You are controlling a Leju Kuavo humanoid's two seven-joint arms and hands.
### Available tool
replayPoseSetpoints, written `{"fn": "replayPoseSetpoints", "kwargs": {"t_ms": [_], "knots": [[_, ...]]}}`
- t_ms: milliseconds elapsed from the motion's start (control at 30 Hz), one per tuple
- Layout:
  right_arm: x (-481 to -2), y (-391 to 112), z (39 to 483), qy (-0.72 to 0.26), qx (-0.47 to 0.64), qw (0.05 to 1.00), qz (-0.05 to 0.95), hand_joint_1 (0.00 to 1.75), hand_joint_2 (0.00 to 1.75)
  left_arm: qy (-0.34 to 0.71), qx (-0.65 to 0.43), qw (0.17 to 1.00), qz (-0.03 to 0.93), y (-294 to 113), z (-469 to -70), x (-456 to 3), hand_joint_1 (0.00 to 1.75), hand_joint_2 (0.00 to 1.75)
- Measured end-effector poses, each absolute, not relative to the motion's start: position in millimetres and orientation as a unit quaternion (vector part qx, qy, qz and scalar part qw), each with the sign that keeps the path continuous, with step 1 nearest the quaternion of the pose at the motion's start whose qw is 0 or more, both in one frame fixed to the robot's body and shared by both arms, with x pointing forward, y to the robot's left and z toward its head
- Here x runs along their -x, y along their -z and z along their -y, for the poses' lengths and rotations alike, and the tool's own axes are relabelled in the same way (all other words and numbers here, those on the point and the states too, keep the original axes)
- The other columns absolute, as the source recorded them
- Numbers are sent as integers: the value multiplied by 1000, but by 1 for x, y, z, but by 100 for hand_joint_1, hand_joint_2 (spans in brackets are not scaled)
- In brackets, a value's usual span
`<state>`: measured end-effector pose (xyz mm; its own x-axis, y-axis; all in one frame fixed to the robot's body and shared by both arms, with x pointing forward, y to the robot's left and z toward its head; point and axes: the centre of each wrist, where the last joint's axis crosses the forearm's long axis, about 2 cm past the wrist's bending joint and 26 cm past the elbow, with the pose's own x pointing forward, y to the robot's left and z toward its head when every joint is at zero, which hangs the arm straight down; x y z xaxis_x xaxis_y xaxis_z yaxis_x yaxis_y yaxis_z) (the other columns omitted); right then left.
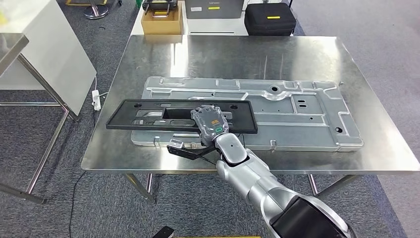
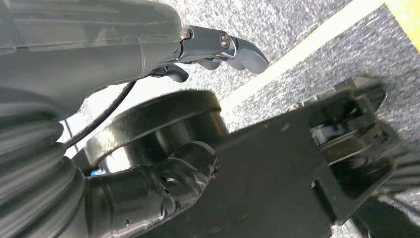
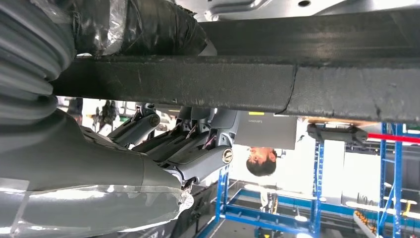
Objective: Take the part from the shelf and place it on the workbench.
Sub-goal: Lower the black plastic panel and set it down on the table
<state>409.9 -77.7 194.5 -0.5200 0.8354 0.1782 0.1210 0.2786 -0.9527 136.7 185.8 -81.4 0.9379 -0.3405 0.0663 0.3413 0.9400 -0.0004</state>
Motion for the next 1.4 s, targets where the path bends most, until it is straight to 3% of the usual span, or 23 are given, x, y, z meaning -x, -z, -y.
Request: {"fn": "replayPoseSetpoints", "kwargs": {"t_ms": [667, 800, 833, 967, 1400], "knots": [[-412, -196, 79, -486, 332, 374, 717, 171, 175, 177, 7, 983, 41, 82, -185, -135, 0, 175], [-412, -197, 80, -491, 330, 375, 714, 0, 0, 184, -4, 982, 51, 81, -184, -136, 0, 175], [-413, -197, 80, -492, 328, 376, 713, 0, 0, 185, -7, 981, 52, 81, -184, -136, 0, 175], [-412, -192, 82, -498, 322, 385, 707, 0, 0, 184, -12, 981, 53, 81, -184, -136, 0, 0], [-413, -194, 82, -502, 307, 394, 706, 0, 0, 181, -10, 982, 50, 81, -183, -135, 0, 0]]}}
